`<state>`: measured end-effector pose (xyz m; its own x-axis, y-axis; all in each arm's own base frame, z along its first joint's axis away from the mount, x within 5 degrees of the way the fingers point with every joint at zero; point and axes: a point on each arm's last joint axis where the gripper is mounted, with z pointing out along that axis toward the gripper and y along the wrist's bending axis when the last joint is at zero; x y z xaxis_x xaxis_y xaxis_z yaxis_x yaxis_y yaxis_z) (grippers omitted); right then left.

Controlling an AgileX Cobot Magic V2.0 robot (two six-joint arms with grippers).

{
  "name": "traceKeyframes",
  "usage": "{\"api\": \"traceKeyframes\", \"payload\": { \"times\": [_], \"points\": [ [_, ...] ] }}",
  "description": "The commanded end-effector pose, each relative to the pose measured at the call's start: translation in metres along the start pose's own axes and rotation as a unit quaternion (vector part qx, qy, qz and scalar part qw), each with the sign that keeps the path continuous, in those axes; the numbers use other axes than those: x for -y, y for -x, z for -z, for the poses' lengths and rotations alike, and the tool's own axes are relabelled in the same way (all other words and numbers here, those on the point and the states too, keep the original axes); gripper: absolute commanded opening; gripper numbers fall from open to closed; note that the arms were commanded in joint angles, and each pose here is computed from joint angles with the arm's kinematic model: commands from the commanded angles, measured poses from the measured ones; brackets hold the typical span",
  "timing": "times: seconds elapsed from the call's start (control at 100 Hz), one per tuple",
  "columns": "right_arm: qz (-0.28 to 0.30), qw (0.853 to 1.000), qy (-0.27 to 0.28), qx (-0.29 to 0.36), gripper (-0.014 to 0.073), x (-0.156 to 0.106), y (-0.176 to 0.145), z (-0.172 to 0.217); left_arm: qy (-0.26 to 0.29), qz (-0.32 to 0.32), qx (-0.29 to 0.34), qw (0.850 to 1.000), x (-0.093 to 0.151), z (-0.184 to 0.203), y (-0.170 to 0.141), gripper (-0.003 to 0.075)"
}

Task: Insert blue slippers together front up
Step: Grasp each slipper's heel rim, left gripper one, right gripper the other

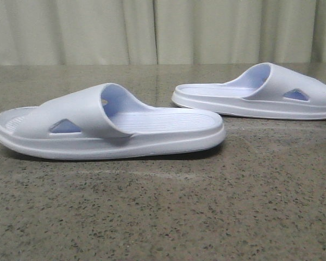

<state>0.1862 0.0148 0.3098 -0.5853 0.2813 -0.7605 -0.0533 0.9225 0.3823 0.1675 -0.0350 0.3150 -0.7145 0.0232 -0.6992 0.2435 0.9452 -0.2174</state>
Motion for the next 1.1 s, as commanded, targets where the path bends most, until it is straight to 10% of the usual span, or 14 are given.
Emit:
{"api": "traceKeyframes", "payload": {
  "times": [0.0,1.09],
  "points": [
    [-0.001,0.999,-0.01,0.037,0.0244,0.001,0.019,0.0,-0.019,0.008,0.033,0.999,0.005,0.003,0.014,0.0271],
    [-0.044,0.99,-0.014,-0.135,0.0246,0.071,0.059,-0.101,-0.046,0.032,-0.01,0.998,-0.004,-0.042,0.021,0.0331]
  ]
}}
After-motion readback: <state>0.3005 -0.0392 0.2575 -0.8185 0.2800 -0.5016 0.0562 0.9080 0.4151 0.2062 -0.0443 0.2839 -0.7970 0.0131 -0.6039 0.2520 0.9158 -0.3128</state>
